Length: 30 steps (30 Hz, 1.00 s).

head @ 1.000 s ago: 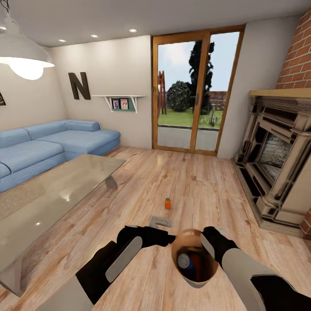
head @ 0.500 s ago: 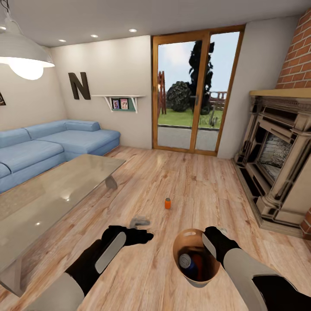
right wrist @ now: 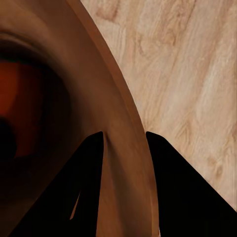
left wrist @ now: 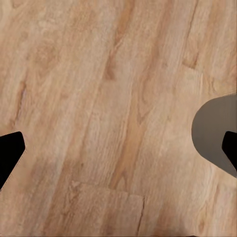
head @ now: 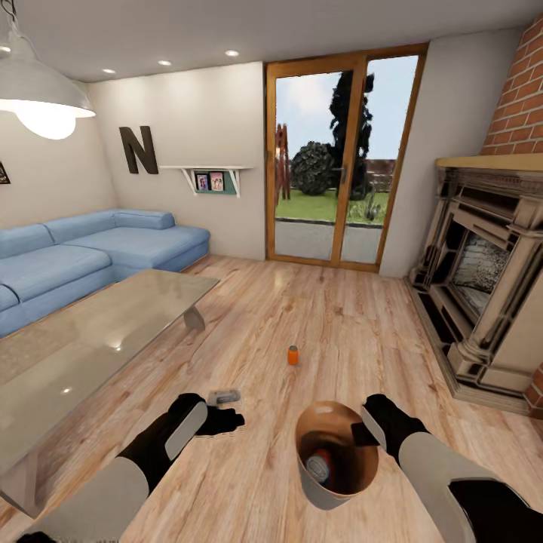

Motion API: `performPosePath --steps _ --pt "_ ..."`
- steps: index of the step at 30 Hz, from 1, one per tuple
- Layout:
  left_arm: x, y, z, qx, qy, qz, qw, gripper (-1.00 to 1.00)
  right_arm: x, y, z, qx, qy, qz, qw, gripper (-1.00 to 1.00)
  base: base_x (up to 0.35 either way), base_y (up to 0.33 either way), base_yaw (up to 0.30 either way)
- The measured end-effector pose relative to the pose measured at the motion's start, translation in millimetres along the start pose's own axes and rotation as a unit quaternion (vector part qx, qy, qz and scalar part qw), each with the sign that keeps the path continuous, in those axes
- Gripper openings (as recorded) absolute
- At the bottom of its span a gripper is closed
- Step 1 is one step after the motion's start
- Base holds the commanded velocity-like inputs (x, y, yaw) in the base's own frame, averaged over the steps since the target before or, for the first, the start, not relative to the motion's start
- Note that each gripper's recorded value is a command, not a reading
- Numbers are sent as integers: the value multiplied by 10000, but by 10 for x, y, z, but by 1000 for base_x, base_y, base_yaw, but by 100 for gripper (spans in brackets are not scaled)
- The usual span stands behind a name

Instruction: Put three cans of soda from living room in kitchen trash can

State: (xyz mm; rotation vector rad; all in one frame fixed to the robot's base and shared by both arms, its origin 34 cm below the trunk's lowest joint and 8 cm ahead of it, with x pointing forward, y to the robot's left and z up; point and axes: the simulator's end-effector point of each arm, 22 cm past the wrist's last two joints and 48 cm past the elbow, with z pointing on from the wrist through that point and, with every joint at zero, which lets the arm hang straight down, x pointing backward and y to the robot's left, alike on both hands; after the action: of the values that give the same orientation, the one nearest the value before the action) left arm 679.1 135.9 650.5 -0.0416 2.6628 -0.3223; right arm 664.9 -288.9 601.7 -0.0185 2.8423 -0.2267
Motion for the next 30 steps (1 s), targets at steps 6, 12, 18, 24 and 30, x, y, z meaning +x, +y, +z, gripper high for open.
performPosePath --steps 6,12,18,24,30 --pt "86 204 100 -228 114 -125 9996 100 20 -2 10 -104 36 63 9999 -100 72 0 0" --pt "367 505 250 -561 331 -289 9975 100 48 -5 25 -108 46 62 9999 -100 48 0 0" --pt "401 610 299 -675 227 -391 9967 100 35 -123 70 -33 -107 117 9999 -100 10 0 0" --pt "393 630 321 -703 103 -433 9965 100 269 -322 253 124 -230 112 9996 -100 2 0 0" --pt "311 641 330 -717 -148 -485 9961 100 482 -355 390 135 -361 167 9991 -100 0 0 0"
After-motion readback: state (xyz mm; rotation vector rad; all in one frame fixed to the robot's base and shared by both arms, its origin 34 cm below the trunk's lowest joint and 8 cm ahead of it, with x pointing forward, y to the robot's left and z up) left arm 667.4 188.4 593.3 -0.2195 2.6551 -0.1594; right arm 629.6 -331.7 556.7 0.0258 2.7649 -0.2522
